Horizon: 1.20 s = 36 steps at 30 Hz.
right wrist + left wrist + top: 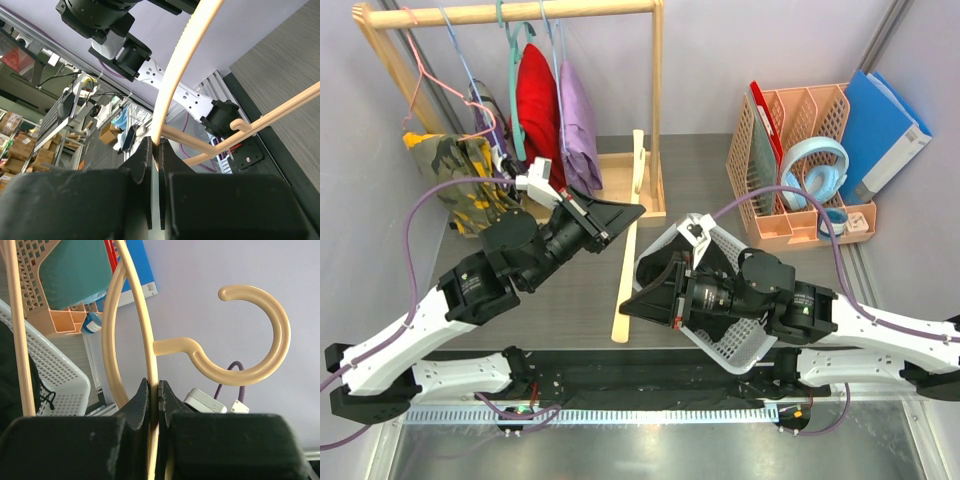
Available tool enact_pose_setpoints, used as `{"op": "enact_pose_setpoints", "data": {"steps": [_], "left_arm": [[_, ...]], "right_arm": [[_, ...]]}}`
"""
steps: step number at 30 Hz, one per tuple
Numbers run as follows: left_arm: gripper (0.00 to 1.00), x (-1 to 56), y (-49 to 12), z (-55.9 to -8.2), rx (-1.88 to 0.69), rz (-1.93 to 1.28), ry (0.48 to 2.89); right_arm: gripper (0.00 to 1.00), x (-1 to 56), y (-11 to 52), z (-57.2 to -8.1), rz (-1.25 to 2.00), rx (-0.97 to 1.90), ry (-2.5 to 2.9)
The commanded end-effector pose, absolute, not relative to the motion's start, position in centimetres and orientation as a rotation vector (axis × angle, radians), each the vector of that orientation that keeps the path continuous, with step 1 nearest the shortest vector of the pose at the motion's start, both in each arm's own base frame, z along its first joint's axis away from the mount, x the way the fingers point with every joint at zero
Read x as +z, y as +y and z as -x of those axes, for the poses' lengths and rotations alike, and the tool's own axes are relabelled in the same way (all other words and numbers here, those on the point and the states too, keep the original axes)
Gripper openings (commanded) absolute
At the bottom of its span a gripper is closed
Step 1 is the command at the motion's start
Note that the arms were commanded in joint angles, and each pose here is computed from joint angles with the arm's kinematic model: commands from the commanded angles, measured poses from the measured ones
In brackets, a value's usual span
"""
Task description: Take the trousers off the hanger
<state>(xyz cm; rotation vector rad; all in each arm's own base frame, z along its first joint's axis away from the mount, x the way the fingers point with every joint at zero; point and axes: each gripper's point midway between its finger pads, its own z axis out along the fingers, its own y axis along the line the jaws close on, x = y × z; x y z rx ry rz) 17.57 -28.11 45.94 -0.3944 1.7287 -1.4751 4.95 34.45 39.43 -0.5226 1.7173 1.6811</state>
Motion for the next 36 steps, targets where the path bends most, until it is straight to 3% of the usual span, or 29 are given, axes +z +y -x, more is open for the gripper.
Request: {"op": "enact_pose_setpoints", "data": {"steps": [1, 5, 7, 8, 12, 18, 19, 23, 26, 27, 28, 31, 36], "left_arm": [[0.0, 48.2, -27.9, -17.3, -1.553, 0.401, 1.649], [0.0, 47.8, -28.1, -17.4, -1.564, 0.423, 1.655], [0.0, 47.7, -28.0, -17.4, -1.572, 0.436, 1.653], [0.0, 47.5, -28.1, -17.5, -1.576, 0.446, 1.652], [0.0, 47.3, -28.4, -17.5, -1.583, 0.446, 1.66], [0.0, 47.7, -28.4, -17.4, -1.603, 0.457, 1.65], [0.0, 47.7, -28.4, -17.4, -1.603, 0.456, 1.648], [0.0, 47.6, -27.8, -17.6, -1.584, 0.47, 1.637], [0.0, 46.9, -27.3, -17.8, -1.544, 0.482, 1.643], [0.05, 46.8, -26.9, -17.8, -1.535, 0.479, 1.641], [0.26, 46.6, -26.7, -17.7, -1.516, 0.463, 1.643], [0.6, 46.0, -25.4, -17.4, -1.469, 0.432, 1.639], [0.74, 44.4, -21.8, -16.7, -1.342, 0.394, 1.645]], "right_arm": [[0.01, 43.1, 32.9, -6.8, 0.359, 1.685, 1.585], [0.03, 43.5, 32.9, -7.1, 0.352, 1.674, 1.56], [0.13, 43.7, 32.9, -7.5, 0.341, 1.652, 1.544], [0.25, 43.9, 32.9, -7.7, 0.333, 1.644, 1.537], [0.39, 43.9, 33.8, -8.7, 0.334, 1.584, 1.558], [0.41, 43.5, 35.7, -9.5, 0.357, 1.525, 1.59], [0.38, 43.3, 35.9, -9.6, 0.361, 1.52, 1.593], [0.01, 41.9, 36.1, -10.0, 0.332, 1.492, 1.656], [0.01, 41.5, 35.8, -10.0, 0.296, 1.506, 1.684], [0.01, 41.7, 35.7, -10.0, 0.288, 1.513, 1.687], [0.01, 41.1, 35.8, -10.0, 0.296, 1.496, 1.713], [0.01, 41.2, 36.0, -10.7, 0.303, 1.457, 1.749], [0.01, 42.2, 36.8, -12.7, 0.325, 1.481, 1.763]]}}
